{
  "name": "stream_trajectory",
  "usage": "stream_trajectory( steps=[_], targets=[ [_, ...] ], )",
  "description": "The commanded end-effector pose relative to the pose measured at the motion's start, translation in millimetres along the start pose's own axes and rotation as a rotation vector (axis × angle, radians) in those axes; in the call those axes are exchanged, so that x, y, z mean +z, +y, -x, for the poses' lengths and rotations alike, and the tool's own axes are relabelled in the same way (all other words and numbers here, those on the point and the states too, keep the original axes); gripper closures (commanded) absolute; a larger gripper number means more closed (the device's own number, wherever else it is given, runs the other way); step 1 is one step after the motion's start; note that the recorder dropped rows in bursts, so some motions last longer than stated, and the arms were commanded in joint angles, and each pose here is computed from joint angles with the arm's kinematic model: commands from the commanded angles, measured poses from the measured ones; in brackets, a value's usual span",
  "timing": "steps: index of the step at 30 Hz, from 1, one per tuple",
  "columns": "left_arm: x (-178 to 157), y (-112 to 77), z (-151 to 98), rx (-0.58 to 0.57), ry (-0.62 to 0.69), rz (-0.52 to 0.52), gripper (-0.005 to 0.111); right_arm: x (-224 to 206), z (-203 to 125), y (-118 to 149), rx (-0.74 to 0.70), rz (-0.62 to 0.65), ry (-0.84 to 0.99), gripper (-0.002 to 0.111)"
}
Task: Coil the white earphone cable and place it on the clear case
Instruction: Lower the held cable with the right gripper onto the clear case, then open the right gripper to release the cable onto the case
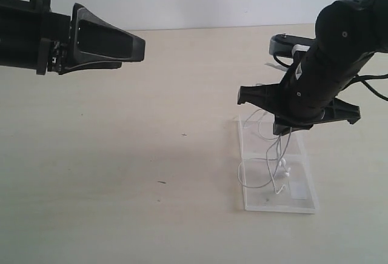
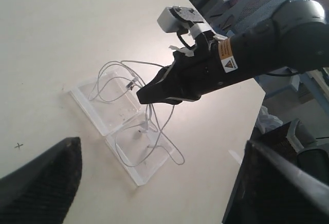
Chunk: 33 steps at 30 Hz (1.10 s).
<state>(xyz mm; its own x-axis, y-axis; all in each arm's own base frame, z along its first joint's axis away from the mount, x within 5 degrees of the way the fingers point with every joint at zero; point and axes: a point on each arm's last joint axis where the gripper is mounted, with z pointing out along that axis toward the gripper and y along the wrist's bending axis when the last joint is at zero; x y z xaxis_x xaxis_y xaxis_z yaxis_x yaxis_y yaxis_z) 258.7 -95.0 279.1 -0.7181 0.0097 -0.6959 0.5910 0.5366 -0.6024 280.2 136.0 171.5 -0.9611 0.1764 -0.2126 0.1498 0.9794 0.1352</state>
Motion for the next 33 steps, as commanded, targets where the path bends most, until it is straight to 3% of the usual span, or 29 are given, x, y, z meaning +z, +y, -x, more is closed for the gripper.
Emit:
stream_trajectory(
  steps=[1,26,28,33],
  targets=[
    [0.2,0.6,0.1,-0.005,-0.010,0.001,0.026,4.5,1.7,-0.1,-0.011,0.007,-0.015,0.108],
    [0.2,0.6,0.1,-0.005,-0.010,0.001,0.026,16.5,-1.9,-2.8,-0.058,-0.035,0.043,0.108],
    [0.2,0.6,0.1,-0.005,-0.010,0.001,0.026,16.7,-2.4,-3.2,-0.058,-0.037,0.046,0.103],
    [0.2,0.0,-0.1,-0.005,-0.008,-0.005,0.026,16.7,-3.0,-3.1,-0.061,-0.037,0.052,0.068]
  ],
)
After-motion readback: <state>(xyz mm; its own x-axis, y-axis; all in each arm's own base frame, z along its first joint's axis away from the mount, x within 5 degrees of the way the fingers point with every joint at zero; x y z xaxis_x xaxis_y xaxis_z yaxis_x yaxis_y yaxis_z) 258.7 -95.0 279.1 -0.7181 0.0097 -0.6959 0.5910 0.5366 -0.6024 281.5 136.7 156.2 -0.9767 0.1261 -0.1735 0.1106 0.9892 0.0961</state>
